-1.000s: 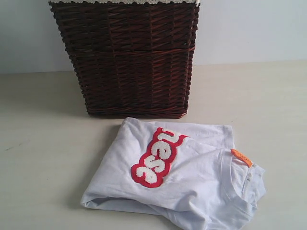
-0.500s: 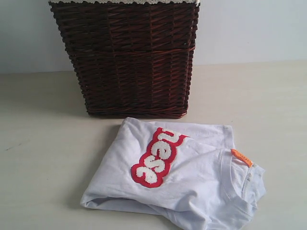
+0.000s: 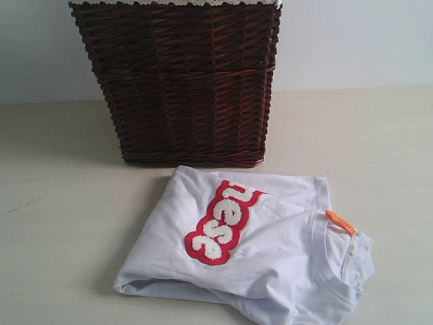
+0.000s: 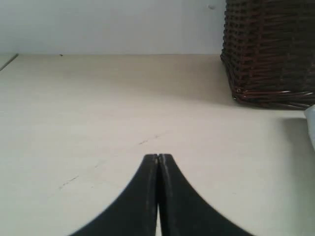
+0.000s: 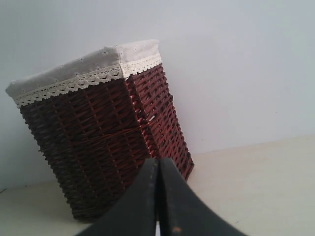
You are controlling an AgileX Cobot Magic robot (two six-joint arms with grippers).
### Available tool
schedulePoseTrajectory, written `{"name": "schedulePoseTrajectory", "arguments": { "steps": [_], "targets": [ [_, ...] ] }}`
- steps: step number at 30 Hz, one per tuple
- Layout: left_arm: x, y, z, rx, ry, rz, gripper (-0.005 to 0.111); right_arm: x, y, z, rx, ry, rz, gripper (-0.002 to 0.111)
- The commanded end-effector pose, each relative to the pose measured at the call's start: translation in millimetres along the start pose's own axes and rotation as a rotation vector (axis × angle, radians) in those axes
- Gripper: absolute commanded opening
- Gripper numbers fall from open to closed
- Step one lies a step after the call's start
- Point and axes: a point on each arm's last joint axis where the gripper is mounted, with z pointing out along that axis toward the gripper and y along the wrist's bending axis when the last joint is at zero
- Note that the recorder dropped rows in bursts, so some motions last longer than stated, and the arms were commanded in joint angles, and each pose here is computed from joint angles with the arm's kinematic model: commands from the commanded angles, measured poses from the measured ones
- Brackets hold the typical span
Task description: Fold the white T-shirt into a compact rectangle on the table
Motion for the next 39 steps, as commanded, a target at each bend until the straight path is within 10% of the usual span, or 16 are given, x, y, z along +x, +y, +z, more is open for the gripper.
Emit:
{"name": "schedulePoseTrajectory", "arguments": {
  "steps": [1,21,39],
  "targets": [
    [0,-0.2,0,0.001,-0.005,-0.012,0.0,1,-1,0,0.001,-0.006,0.0,0.0],
    [0,-0.2,0,0.001,-0.005,-0.012,0.0,8,-17,-1,0.234,-0.002,-0.449,0.0],
    [0,-0.2,0,0.001,-0.004,-0.012,0.0,29,-25,-5,0.311,0.214,-0.227,0.0]
  ]
}}
